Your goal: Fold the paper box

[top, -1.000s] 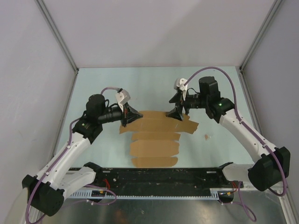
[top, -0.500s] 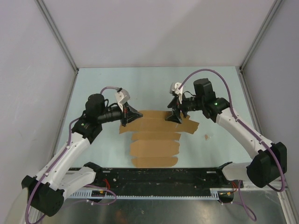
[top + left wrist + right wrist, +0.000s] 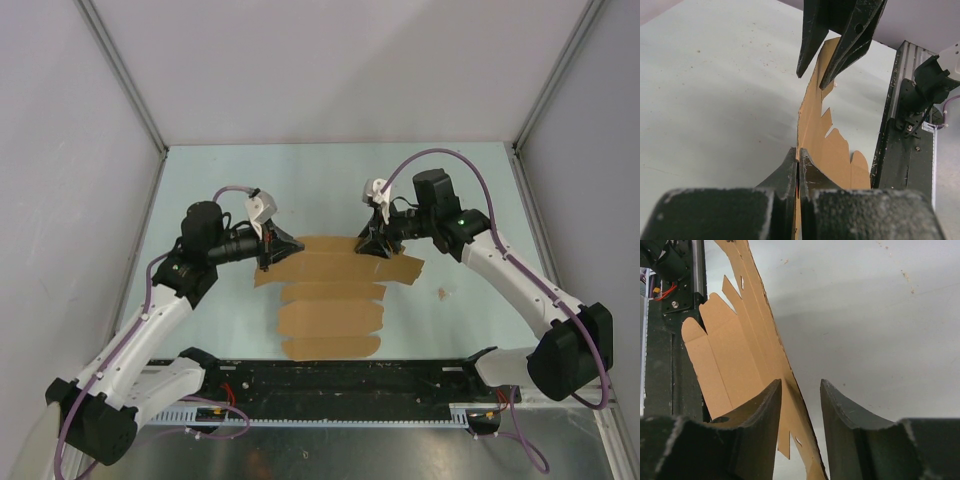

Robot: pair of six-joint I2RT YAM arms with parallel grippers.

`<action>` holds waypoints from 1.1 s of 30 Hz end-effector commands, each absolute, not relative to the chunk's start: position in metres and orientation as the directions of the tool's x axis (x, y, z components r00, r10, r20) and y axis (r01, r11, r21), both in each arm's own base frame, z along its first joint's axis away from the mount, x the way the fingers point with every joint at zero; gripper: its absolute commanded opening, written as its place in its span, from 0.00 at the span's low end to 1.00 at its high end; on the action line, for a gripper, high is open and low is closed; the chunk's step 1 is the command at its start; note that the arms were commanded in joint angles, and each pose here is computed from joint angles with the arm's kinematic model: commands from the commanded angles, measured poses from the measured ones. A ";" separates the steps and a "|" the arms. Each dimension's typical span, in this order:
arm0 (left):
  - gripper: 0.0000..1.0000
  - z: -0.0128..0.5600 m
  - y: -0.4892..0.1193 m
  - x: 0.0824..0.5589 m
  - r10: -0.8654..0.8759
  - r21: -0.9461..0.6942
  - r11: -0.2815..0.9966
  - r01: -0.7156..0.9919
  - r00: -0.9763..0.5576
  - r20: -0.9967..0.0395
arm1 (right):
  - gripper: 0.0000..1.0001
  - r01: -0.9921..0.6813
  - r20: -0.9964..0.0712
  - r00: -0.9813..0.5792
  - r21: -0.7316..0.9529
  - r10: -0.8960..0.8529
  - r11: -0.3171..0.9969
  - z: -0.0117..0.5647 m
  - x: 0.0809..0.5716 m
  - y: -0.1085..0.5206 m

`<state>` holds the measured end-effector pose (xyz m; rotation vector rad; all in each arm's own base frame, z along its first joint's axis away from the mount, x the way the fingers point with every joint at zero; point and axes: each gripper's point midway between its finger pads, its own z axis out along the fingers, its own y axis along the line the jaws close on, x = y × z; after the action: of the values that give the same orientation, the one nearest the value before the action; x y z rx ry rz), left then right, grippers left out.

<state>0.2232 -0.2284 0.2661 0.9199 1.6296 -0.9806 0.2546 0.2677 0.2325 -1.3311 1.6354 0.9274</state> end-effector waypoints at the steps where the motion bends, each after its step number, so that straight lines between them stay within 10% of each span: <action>1: 0.00 0.292 -0.226 0.225 0.104 -0.056 0.368 0.928 -0.101 -0.989 | 0.38 -0.991 -0.942 -0.054 0.010 -0.332 0.131 0.259 0.253 0.276; 4: 0.04 0.293 -0.224 0.229 0.102 -0.057 0.392 0.918 -0.105 -0.989 | 0.17 -0.991 -0.941 -0.047 0.004 -0.334 0.130 0.260 0.252 0.275; 9: 0.09 0.295 -0.222 0.234 0.102 -0.049 0.416 0.908 -0.101 -0.990 | 0.07 -0.991 -0.943 -0.048 0.005 -0.330 0.131 0.263 0.249 0.274; 17: 0.73 0.306 -0.209 0.255 0.089 -0.033 0.533 0.845 -0.095 -0.992 | 0.04 -0.990 -0.941 -0.057 0.009 -0.334 0.144 0.265 0.246 0.273; 20: 0.81 0.320 -0.203 0.263 0.075 -0.017 0.577 0.817 -0.073 -0.995 | 0.04 -0.988 -0.936 -0.068 0.014 -0.346 0.155 0.263 0.245 0.272; 33: 0.82 0.328 -0.163 0.283 -0.076 -0.147 0.800 0.582 -0.144 -0.987 | 0.00 -0.935 -0.882 -0.225 0.075 -0.414 0.347 0.247 0.244 0.265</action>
<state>0.2724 -0.1830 0.3212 0.5835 1.6154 -0.6574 0.2386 0.2678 0.2320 -1.2830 1.7477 0.8955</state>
